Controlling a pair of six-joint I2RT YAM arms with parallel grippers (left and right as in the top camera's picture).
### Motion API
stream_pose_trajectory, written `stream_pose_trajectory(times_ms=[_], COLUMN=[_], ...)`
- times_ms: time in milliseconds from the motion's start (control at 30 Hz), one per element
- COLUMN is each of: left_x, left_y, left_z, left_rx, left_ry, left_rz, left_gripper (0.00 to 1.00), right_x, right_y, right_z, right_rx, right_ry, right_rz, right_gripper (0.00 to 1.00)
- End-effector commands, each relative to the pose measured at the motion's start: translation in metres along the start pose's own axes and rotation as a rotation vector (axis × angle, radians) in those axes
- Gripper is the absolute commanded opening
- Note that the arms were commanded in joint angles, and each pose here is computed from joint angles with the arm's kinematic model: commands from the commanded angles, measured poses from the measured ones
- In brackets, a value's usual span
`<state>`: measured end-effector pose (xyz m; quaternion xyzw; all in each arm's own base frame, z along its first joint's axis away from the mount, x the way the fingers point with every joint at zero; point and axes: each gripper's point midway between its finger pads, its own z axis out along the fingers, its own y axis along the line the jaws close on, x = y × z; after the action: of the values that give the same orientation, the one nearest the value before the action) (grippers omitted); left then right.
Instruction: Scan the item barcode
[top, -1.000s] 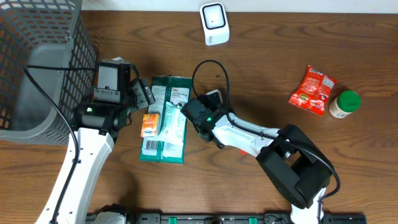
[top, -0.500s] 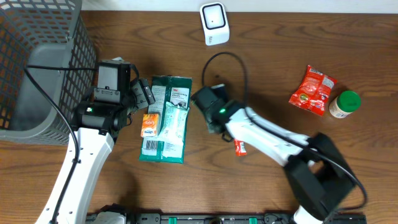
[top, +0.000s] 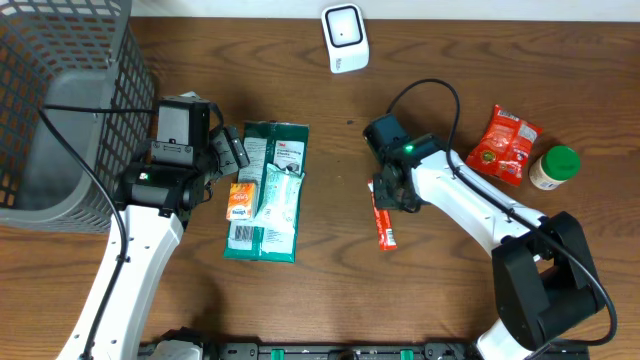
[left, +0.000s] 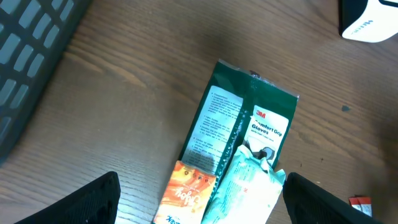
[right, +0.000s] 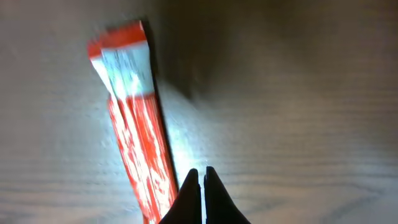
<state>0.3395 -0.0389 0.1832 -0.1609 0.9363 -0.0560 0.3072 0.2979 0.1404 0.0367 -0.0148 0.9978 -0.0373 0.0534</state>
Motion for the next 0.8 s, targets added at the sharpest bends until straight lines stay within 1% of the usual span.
stream_pose_trajectory(times_ms=[0,100,200,267,400,500,733,767], left_x=[-0.002,-0.002,-0.002,-0.002,-0.002,-0.002,-0.002,-0.002], left_y=[0.002,0.002,0.002,0.002,0.002,0.002,0.002,0.002], left_z=[0.000,0.000,0.000,0.000,0.000,0.000,0.000,0.000], left_rx=[-0.011,-0.011,-0.011,-0.011,-0.011,-0.011,-0.011,-0.011], left_ry=[-0.006,-0.006,-0.006,-0.006,-0.006,-0.006,-0.006,-0.006], left_rz=[0.005,0.005,0.005,0.005,0.005,0.005,0.005,0.005], left_gripper=[0.84,0.84,0.84,0.84,0.84,0.84,0.84,0.84], right_x=[0.010,0.017,0.023,0.032,0.046,0.053,0.048,0.046], right_y=[-0.004,-0.007,-0.005,0.008,0.024,0.031,0.025,0.021], right_z=[0.000,0.002,0.010,0.019,0.032,0.034,0.034,0.034], right_rx=[-0.001,0.009,-0.003,-0.073,-0.148,-0.184,-0.180,-0.179], right_ry=[0.041,0.063,0.075,0.096,0.116,0.136,0.129,0.129], right_rz=[0.012,0.010,0.059,0.055,0.039,0.030,0.043,0.058], right_gripper=[0.01,0.01,0.01,0.01,0.01,0.01,0.01,0.03])
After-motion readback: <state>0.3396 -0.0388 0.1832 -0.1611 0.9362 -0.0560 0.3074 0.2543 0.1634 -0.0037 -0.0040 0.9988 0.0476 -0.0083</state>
